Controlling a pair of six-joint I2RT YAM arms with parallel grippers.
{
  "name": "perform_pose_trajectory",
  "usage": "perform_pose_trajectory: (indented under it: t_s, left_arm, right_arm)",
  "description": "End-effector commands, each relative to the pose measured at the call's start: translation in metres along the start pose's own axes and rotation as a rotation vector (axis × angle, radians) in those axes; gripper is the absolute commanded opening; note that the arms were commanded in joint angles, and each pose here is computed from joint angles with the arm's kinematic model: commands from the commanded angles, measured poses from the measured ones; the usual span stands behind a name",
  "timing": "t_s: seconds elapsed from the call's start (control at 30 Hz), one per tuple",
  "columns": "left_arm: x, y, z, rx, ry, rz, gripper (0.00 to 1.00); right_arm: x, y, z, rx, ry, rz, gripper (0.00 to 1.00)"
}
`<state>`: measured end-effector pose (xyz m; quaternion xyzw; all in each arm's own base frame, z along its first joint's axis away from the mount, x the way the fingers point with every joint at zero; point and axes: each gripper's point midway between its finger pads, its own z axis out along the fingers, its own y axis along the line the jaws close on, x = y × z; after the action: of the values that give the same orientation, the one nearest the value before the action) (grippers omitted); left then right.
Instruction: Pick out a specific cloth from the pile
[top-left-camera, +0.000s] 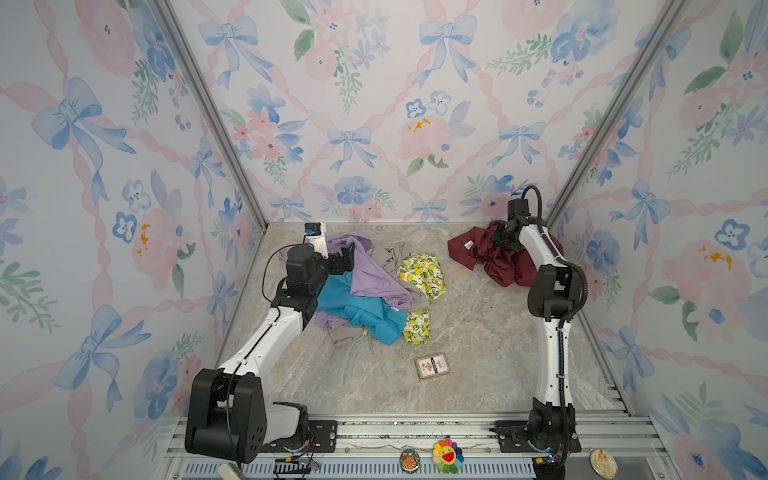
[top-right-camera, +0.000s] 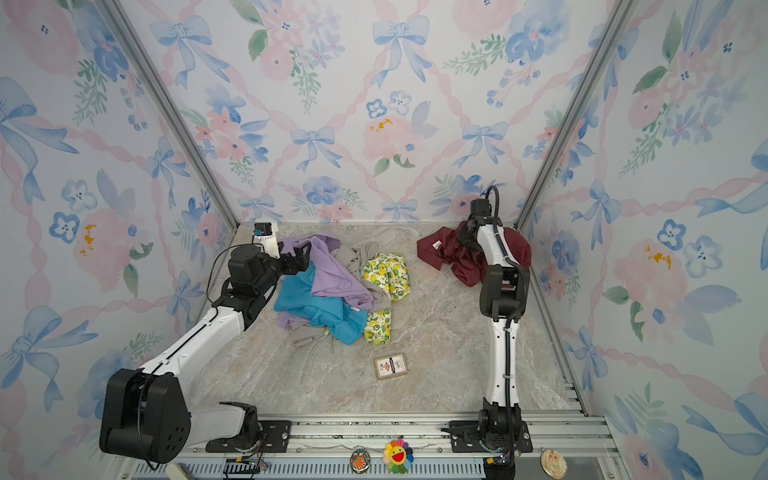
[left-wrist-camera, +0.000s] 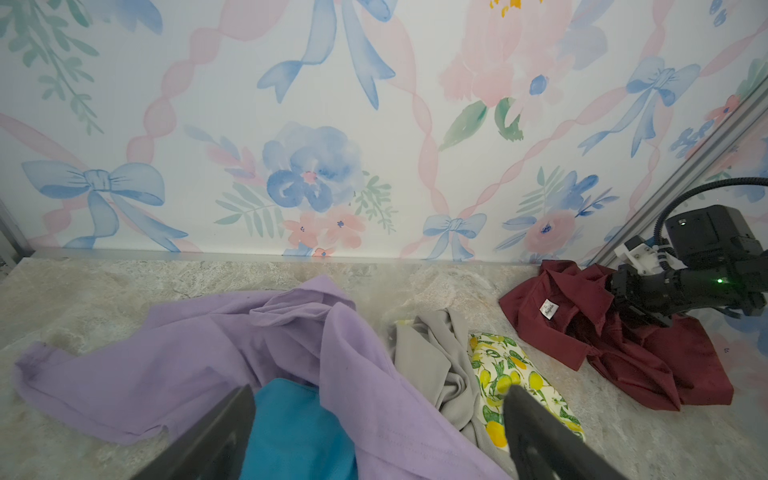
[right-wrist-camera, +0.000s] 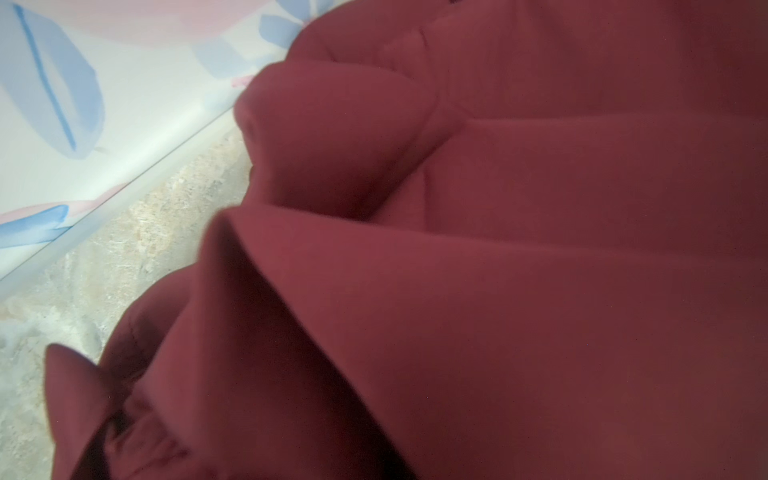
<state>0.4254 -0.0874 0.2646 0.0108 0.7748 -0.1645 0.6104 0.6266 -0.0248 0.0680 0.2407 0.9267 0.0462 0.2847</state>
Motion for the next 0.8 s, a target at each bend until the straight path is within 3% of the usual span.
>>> perform_pose_trajectory:
  t_s: [0.0, 0.07, 0.2, 0.53, 0.63, 0.77]
  left_arm:
    - [0.002, 0.007, -0.002, -0.027, -0.011, 0.013, 0.95]
    - [0.003, 0.007, -0.002, -0.029, -0.010, 0.013, 0.95]
    - [0.006, 0.006, -0.001, -0.020, -0.002, 0.008, 0.95]
    - [-0.003, -0.004, -0.007, 0.016, -0.030, -0.001, 0.95]
    - [-0.004, -0.003, -0.009, 0.003, -0.039, 0.001, 0.97]
    - [-0.007, 0.004, -0.013, -0.057, -0.067, -0.008, 0.98]
  right_arm:
    - [-0.021, 0.031, -0.023, -0.074, -0.101, 0.013, 0.39]
    - [-0.032, 0.037, -0.041, -0.080, -0.143, 0.011, 0.49]
    - [-0.041, 0.033, -0.075, -0.056, -0.172, 0.026, 0.61]
    - [-0.053, 0.033, -0.160, -0.129, -0.313, 0.070, 0.76]
    - [-0.053, 0.038, -0.192, -0.179, -0.378, 0.048, 0.81]
    - [-0.037, 0.038, -0.231, -0.192, -0.463, -0.036, 0.97]
